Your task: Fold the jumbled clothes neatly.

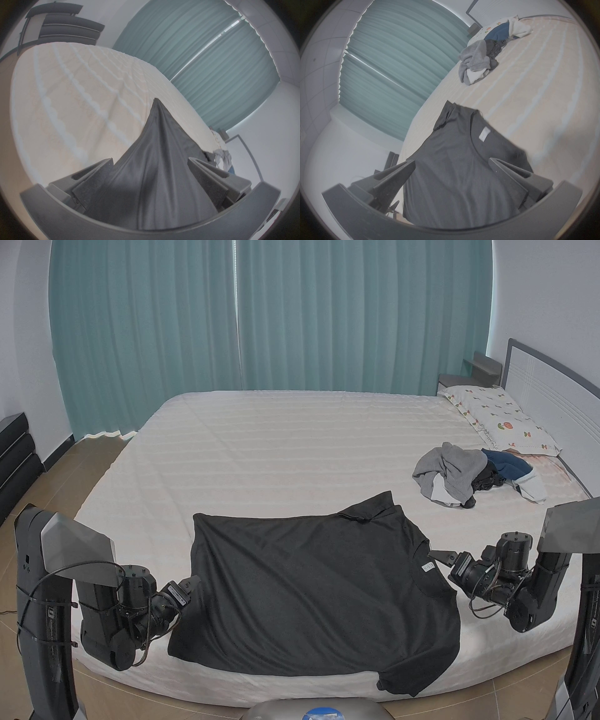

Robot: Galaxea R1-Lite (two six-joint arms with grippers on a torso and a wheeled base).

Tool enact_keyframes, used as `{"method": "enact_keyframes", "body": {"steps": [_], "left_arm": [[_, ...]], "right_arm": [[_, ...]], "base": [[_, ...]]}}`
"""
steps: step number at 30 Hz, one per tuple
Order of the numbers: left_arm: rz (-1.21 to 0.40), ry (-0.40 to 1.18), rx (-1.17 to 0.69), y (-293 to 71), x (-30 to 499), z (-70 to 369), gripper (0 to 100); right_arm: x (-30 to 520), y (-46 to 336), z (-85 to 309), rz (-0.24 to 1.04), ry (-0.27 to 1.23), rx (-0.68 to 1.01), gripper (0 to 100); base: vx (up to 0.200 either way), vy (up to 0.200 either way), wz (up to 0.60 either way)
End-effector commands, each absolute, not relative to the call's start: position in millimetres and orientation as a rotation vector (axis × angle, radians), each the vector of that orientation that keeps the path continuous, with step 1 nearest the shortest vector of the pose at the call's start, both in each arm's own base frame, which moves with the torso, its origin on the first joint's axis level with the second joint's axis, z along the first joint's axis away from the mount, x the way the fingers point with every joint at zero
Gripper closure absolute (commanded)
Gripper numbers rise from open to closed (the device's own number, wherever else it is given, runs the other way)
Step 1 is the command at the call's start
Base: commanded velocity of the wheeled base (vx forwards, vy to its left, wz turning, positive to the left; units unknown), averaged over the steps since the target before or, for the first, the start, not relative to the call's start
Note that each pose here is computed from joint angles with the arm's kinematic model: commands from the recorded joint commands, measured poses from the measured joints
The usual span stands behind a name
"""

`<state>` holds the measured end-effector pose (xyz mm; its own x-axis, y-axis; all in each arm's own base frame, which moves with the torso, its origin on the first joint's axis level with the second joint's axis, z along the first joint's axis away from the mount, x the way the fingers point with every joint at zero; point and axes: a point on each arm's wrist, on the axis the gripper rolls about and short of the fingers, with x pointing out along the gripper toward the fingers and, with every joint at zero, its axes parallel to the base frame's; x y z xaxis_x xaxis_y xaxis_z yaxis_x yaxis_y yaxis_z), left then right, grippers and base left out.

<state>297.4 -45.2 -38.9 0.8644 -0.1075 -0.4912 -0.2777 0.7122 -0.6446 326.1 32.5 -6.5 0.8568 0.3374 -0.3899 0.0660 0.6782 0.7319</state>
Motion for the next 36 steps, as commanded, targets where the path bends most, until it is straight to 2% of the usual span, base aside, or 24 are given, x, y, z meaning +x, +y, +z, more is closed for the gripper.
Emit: {"method": "enact_keyframes", "body": {"steps": [1, 16, 36], "left_arm": [[0.076, 0.622, -0.662, -47, 272, -43, 0], [-0.036, 0.77, -0.477, -19, 243, -48, 0], [-0.143, 0.866, -0.31, -36, 230, -65, 0]], "right_arm": [[291, 31, -31, 0.181, 0.656, 0.862, 0], [290, 30, -38, 0.197, 0.69, 0.876, 0], [292, 29, -34, 0.201, 0.673, 0.88, 0]], "base": [[0.0, 0.0, 0.0], [0.0, 0.0, 0.0], [0.0, 0.0, 0.0]]}}
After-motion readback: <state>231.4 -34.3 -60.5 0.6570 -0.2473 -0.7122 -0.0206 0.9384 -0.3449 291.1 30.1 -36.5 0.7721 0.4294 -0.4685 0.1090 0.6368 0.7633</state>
